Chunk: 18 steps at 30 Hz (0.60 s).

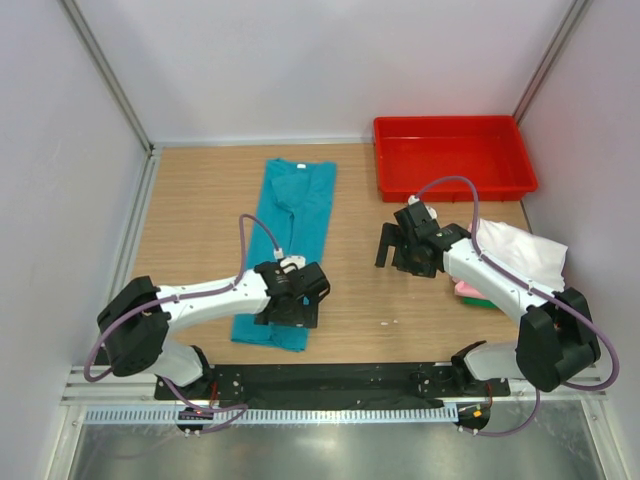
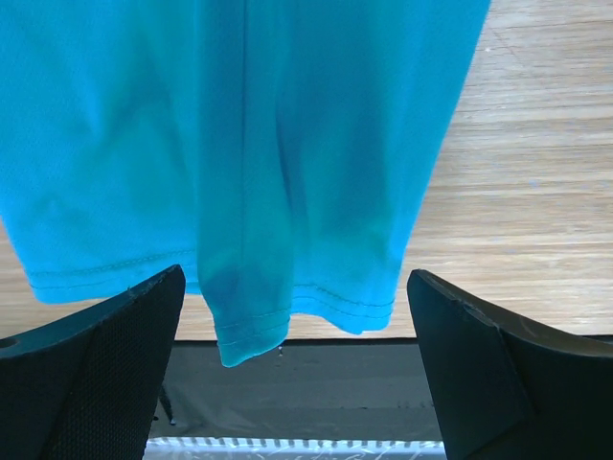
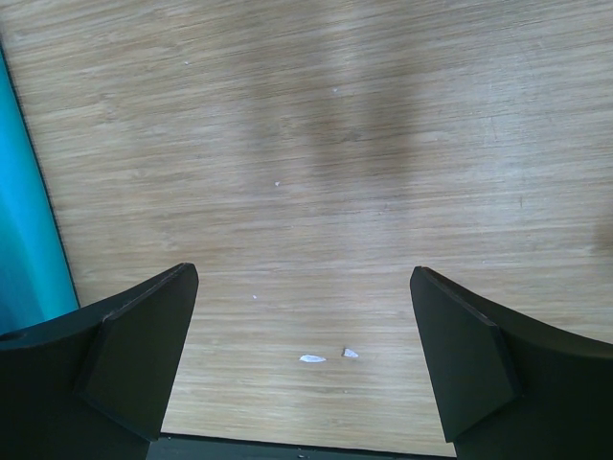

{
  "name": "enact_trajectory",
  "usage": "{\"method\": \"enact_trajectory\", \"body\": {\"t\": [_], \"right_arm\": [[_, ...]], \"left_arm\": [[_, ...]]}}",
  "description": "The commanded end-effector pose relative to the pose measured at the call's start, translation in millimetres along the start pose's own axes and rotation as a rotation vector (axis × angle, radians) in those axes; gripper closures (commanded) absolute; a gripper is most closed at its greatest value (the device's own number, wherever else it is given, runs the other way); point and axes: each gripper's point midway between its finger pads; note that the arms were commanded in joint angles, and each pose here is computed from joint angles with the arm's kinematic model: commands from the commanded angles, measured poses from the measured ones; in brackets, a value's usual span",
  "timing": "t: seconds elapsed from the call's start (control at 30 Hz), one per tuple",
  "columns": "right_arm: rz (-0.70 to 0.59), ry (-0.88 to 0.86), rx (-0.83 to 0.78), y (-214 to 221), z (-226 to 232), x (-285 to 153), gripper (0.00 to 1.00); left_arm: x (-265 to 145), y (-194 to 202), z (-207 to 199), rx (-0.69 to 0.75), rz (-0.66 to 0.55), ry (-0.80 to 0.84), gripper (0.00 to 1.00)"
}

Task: Fold and stack the t-shirts
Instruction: Fold the tshirt

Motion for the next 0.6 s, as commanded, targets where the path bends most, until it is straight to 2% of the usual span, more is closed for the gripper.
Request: {"method": "enact_trajectory", "body": {"t": [0.0,0.13,0.27,0.57], "right_arm": [[-0.023,-0.018,0.003,-5,6,1,0.0],[-0.017,-0.016,0.001,-4,5,1,0.0],[-0.018,-0.017,0.0,-3,4,0,0.0],[-0.008,-0.016,0.003,1,3,3,0.0]], "left_arm": [[1,-1,13,0.006,-0.02,-0.042,0.0],[4,4,19,-0.003,-0.011,-0.059,0.01],[-2,-1,24,-0.018,-0.041,-0.061,0.17],[-4,5,44,-0.034,-0.051,-0.099,0.36]]}}
Point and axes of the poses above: each gripper's point midway between its finger pads, its own x axis out along the fingers, its own z axis along the line the jaws close on, y = z × x, and after that the axes turned 5 degrees about -x, right-handed
